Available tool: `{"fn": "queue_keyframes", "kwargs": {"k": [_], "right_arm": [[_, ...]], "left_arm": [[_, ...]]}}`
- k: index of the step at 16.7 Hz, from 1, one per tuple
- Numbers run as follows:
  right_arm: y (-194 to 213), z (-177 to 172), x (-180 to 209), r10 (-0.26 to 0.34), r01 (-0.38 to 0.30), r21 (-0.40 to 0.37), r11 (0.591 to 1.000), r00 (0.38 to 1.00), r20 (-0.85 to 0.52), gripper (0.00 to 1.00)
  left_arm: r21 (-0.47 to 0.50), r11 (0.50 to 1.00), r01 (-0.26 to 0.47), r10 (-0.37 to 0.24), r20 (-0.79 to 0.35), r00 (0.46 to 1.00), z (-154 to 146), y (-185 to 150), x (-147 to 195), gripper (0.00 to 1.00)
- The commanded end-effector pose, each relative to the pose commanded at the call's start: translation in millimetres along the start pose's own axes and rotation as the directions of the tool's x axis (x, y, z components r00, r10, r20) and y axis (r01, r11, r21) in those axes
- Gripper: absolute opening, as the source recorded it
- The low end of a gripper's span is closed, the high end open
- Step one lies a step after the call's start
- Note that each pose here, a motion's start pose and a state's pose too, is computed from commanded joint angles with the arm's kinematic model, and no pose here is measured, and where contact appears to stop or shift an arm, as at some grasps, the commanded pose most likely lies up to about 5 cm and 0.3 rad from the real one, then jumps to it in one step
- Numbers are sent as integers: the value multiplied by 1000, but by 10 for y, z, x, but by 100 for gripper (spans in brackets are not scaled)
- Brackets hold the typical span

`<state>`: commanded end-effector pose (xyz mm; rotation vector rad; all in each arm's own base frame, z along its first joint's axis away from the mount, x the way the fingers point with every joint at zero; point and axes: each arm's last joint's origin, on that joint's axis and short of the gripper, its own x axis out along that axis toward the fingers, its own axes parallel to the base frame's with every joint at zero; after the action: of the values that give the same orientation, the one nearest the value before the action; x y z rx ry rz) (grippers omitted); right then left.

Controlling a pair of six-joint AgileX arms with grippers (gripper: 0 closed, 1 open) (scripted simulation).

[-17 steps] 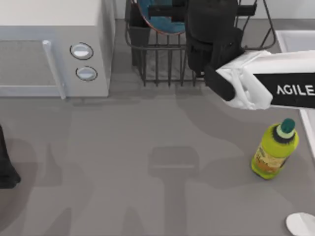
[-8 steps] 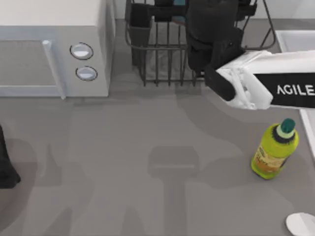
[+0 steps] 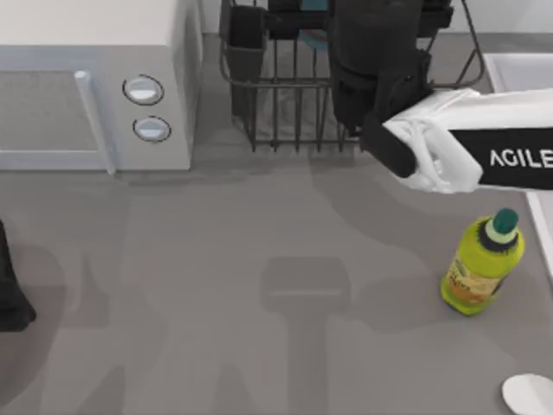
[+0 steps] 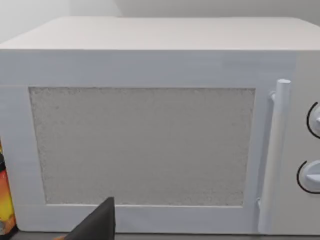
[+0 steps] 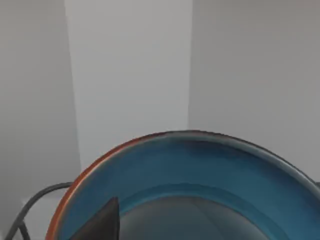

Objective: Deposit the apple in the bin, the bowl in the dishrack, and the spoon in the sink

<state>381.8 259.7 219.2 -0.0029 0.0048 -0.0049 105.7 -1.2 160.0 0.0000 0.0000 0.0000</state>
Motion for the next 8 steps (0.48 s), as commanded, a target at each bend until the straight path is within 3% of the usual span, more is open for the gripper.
{"fn": "queue_keyframes", "kwargs": {"k": [4, 8], "right_arm": [[-453, 56, -87, 39, -41, -26, 999, 998, -56, 100], [-1171, 185, -537, 99, -104, -33, 994, 988, -118, 100]], "left_arm": [[0, 1000, 0, 0, 0, 1000, 0, 0, 0, 100], [0, 1000, 0, 0, 0, 1000, 0, 0, 0, 100]]}}
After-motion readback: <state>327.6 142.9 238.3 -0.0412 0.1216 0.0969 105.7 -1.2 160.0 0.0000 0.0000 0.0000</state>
